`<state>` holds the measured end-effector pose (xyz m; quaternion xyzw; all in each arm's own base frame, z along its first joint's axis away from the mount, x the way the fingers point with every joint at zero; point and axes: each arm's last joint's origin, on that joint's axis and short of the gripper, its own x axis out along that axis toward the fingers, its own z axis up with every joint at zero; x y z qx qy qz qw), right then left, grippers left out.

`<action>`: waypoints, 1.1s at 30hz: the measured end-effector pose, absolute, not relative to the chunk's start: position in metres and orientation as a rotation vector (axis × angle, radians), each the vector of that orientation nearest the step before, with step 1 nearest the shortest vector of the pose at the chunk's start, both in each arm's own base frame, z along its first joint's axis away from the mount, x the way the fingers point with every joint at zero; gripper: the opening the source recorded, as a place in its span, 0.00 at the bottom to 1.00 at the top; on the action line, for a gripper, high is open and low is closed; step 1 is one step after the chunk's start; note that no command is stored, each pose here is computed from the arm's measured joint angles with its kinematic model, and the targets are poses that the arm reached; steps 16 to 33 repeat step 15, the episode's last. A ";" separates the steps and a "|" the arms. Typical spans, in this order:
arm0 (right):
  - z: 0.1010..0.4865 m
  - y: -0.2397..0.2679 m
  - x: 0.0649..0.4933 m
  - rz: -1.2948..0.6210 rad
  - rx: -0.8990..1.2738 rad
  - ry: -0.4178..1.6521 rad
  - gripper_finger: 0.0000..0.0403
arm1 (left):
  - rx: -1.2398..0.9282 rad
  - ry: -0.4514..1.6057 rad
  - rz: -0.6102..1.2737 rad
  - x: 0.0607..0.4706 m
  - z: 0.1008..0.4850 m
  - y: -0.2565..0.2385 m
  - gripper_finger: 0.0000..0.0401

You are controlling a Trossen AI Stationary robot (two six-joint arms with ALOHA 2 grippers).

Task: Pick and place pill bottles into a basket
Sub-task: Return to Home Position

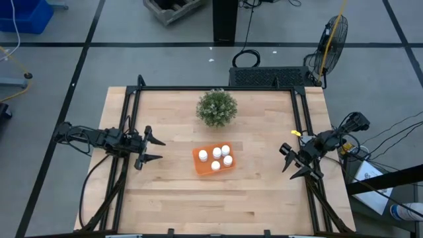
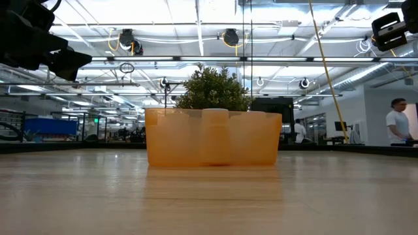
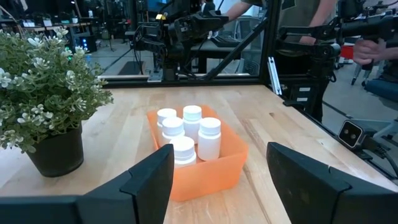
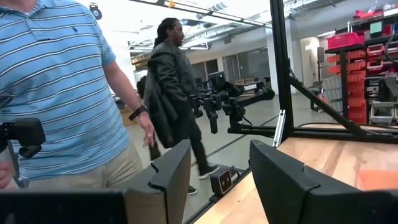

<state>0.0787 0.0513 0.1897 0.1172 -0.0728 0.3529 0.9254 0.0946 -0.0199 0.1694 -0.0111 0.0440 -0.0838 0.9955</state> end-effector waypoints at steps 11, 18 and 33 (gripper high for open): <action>0.190 0.051 0.079 0.725 0.253 -0.145 0.39 | -0.022 0.088 -0.168 0.095 0.169 -0.020 0.67; 0.190 0.051 0.079 0.725 0.251 -0.145 0.39 | -0.022 0.088 -0.168 0.095 0.169 -0.020 0.67; 0.190 0.051 0.079 0.725 0.251 -0.145 0.39 | -0.022 0.088 -0.168 0.095 0.169 -0.020 0.67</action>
